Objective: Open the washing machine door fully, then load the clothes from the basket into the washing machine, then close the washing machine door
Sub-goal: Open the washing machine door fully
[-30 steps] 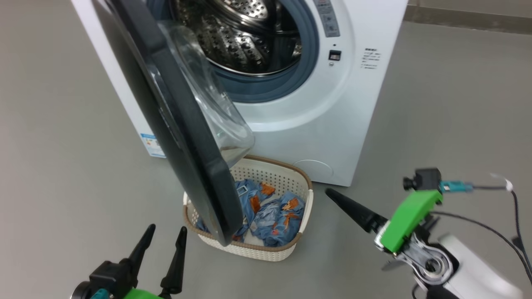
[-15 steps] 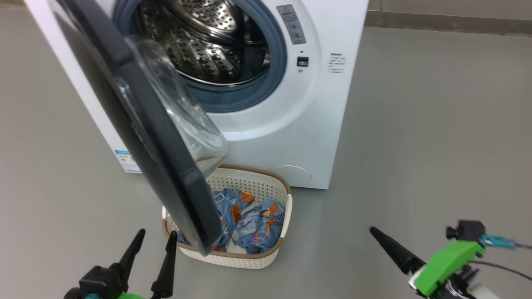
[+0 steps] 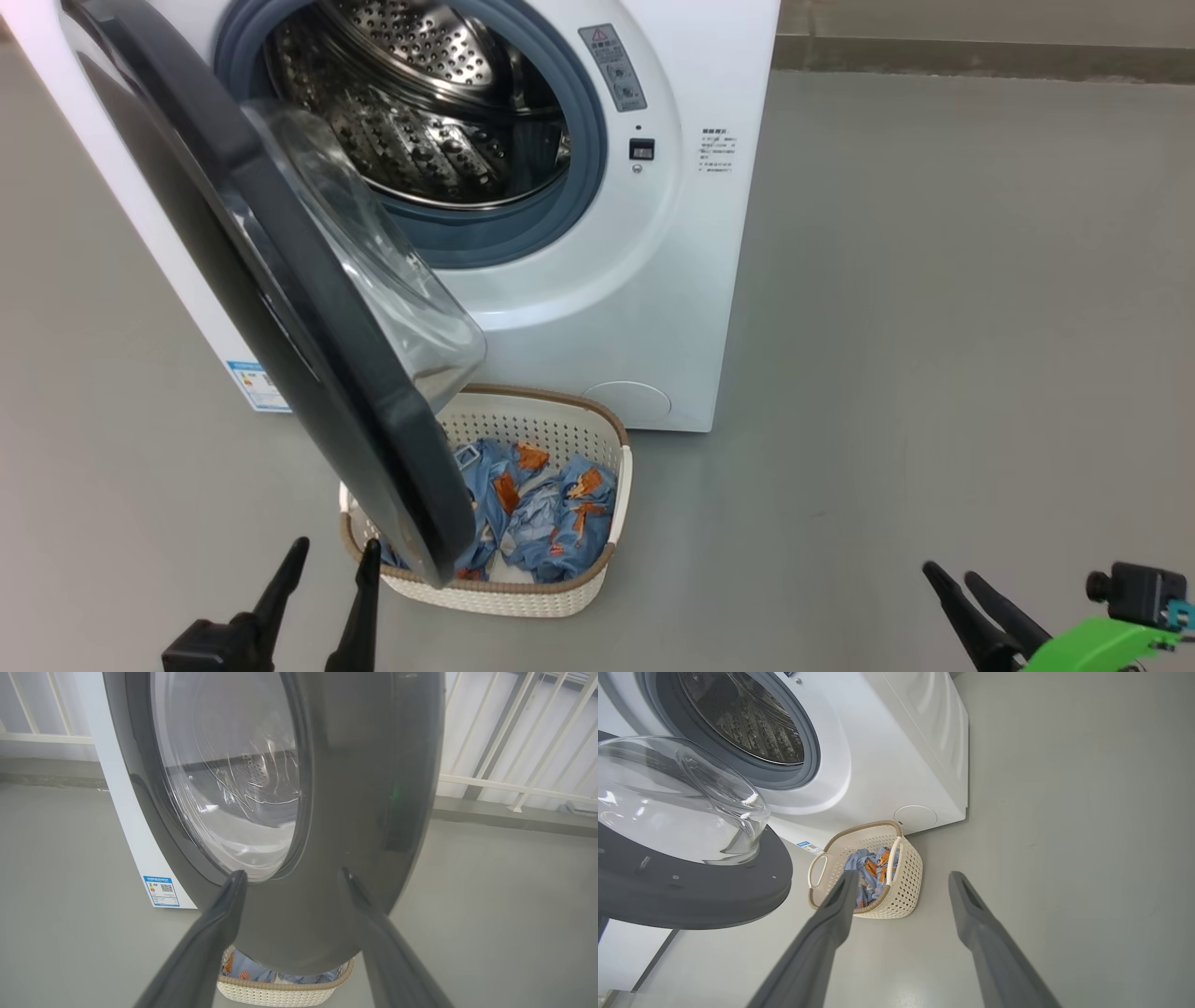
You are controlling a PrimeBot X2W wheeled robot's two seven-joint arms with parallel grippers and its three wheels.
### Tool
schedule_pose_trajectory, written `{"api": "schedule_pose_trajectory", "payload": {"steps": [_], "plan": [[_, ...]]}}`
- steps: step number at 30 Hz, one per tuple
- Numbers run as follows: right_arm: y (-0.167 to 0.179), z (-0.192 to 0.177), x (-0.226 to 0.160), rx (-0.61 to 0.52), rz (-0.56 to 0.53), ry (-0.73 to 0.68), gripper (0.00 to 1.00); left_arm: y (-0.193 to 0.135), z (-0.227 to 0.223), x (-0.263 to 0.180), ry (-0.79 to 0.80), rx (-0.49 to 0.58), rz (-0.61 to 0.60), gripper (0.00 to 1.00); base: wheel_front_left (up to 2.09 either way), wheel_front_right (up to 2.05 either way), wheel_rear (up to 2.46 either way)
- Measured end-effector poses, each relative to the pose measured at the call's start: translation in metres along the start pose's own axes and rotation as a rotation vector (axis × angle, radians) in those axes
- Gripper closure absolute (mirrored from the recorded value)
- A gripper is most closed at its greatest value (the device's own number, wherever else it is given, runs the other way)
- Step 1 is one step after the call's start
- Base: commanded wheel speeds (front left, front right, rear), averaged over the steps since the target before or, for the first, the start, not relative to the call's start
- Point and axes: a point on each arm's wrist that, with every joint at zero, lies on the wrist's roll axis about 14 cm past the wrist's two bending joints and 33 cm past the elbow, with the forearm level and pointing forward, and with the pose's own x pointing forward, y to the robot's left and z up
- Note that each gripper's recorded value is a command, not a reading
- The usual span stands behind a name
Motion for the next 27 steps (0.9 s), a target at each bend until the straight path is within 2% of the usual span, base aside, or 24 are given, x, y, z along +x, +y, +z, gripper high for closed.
{"api": "schedule_pose_trajectory", "payload": {"steps": [4, 9, 11, 20, 27], "plan": [[-0.014, 0.0, -0.005, -0.079, -0.031, -0.005, 0.0, 0.0, 0.001, 0.001, -0.004, 0.004, 0.0, 0.0, 0.0, 0.0, 0.0], [-0.022, 0.05, -0.005, -0.179, -0.067, -0.167, 0.0, 0.003, 0.003, 0.001, -0.01, 0.008, 0.006, 0.0, 0.0, 0.0, 0.0], [-0.024, 0.059, -0.01, -0.207, -0.084, -0.221, 0.0, 0.003, 0.004, 0.001, -0.012, 0.008, 0.009, 0.0, 0.0, 0.0, 0.0], [-0.015, 0.074, -0.033, -0.371, -0.123, -0.363, 0.0, 0.005, 0.003, -0.004, -0.01, 0.006, 0.018, 0.0, 0.0, 0.0, 0.0], [-0.014, 0.057, -0.039, -0.454, -0.133, -0.327, 0.0, 0.006, 0.004, -0.005, -0.013, 0.006, 0.022, 0.0, 0.0, 0.0, 0.0]]}}
